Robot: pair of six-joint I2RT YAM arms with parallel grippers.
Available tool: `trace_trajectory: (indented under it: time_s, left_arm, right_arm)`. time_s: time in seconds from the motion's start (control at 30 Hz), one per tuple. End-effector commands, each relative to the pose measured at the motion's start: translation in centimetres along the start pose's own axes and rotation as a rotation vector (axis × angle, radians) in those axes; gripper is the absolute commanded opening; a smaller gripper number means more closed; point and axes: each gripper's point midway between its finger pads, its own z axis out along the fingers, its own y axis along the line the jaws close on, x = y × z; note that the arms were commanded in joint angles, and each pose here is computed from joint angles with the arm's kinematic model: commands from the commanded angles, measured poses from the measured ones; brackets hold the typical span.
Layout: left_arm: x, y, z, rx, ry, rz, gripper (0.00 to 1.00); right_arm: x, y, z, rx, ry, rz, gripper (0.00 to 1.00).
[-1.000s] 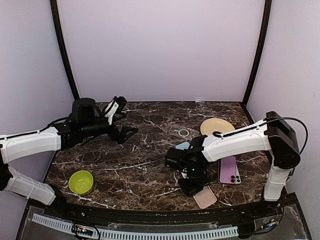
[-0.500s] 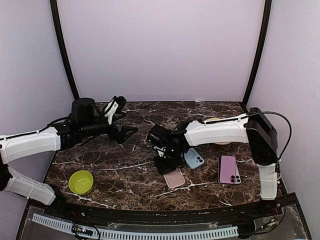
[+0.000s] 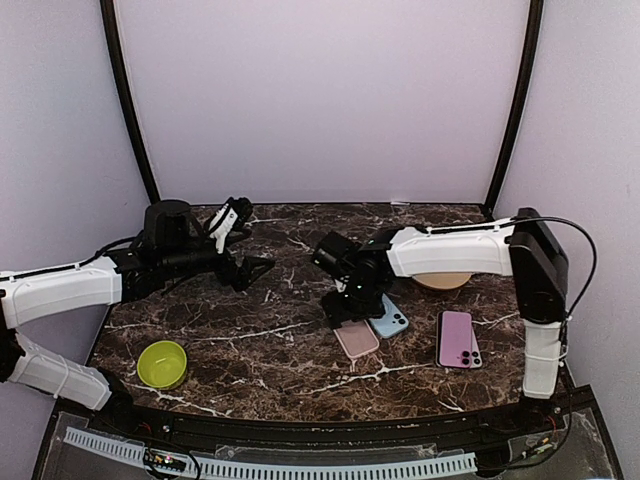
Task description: Put the phone into the phone case
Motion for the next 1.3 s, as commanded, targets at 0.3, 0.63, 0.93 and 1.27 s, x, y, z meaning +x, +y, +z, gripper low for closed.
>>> trace_trajectory:
  time_s: [0.3, 0.63, 0.93, 1.27]
  left_arm:
    - [-0.9, -0.6, -0.5, 0.013, -0.051, 0.026, 0.97]
    - [-0.6, -0.9, -0.3, 0.021, -0.045, 0.034, 0.97]
    - [-0.8, -1.1, -0.4, 0.029, -0.053, 0.033, 0.96]
    - [-0.8, -1.4, -0.4, 0.037, -0.055, 0.031, 0.97]
  right_arm:
    - [9.0, -22.1, -7.2, 0.432, -0.011, 0.466, 0.98]
    - [12.2, -24.0, -4.4, 0.418, 0.074, 0.538, 0.95]
    - [12.8, -24.2, -4.1, 0.365, 0.055, 0.566, 0.87]
    - [13.6, -24.9, -3.4, 0.391, 0.067, 0.552, 0.67]
